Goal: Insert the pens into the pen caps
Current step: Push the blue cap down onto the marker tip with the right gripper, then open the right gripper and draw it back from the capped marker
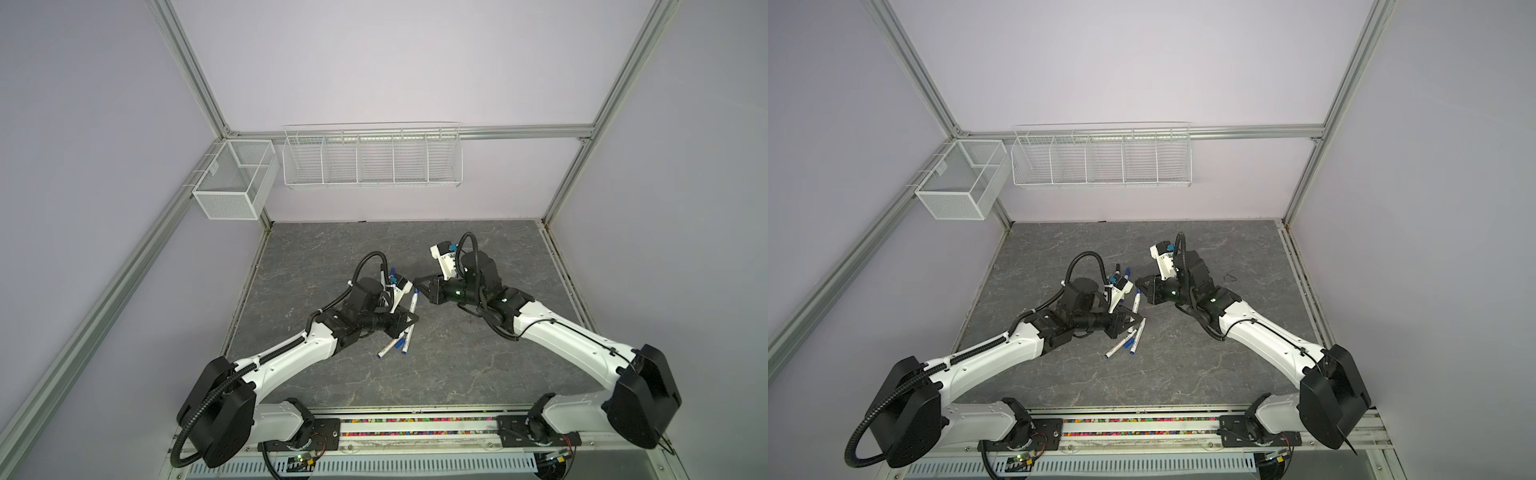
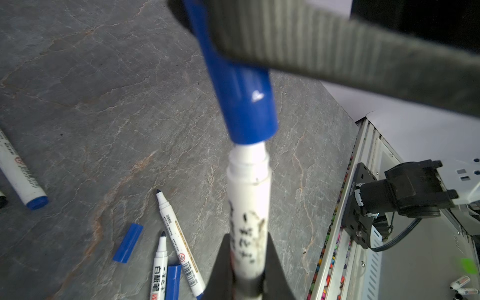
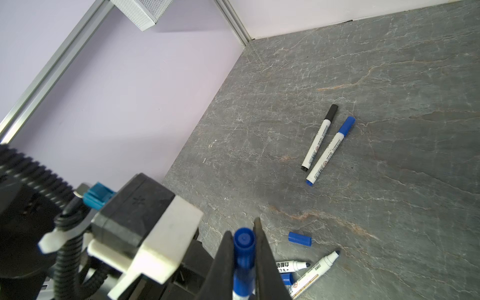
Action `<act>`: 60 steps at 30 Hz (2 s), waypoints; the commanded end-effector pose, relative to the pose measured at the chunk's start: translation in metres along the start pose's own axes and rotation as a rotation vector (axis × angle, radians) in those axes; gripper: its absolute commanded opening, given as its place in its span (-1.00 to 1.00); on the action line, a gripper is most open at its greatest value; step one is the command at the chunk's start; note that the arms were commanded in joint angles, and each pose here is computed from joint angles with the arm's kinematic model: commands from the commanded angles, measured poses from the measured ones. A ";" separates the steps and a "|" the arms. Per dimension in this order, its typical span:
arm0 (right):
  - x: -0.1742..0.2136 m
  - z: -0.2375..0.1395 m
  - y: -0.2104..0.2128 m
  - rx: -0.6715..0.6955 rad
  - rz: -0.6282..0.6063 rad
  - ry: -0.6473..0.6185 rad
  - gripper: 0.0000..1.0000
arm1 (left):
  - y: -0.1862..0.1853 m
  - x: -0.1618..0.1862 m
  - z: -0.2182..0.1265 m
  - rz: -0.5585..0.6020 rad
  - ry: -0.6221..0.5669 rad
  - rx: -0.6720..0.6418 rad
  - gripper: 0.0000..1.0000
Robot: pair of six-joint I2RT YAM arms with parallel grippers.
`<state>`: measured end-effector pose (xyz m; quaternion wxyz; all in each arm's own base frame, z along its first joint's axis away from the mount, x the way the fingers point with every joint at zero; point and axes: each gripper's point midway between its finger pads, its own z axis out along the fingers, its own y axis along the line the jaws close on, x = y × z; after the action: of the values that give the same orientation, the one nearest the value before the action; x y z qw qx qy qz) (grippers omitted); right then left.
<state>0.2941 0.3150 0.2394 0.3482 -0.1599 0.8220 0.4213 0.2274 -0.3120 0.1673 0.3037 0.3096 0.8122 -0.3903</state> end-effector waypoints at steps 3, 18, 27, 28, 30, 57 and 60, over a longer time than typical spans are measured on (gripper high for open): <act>0.007 -0.008 0.005 -0.010 -0.016 0.017 -0.87 | -0.001 -0.008 -0.001 0.027 -0.033 0.001 -1.00; 0.046 -0.032 0.035 -0.187 0.017 0.198 -0.85 | -0.008 -0.051 -0.005 0.060 -0.173 0.017 -1.00; 0.090 -0.046 0.043 -0.277 0.046 0.392 -0.84 | -0.009 -0.065 -0.002 0.102 -0.188 0.018 -1.00; 0.092 -0.047 0.045 -0.289 0.049 0.404 -0.84 | -0.008 -0.065 -0.002 0.105 -0.186 0.015 -1.00; 0.097 -0.049 0.047 -0.312 0.058 0.424 -0.84 | -0.007 -0.066 -0.002 0.117 -0.184 0.002 -1.00; 0.203 -0.046 -0.017 -0.103 0.208 0.689 -0.87 | 0.000 -0.174 -0.050 0.095 -0.495 0.021 -1.00; 0.200 -0.047 -0.029 -0.076 0.248 0.668 -0.87 | 0.003 -0.171 -0.053 0.089 -0.502 0.004 -1.00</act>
<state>0.2652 0.3009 0.2063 0.3208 -0.2235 0.8141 0.4294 0.2178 -0.3277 0.1533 0.2202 0.3290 0.8074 -0.4375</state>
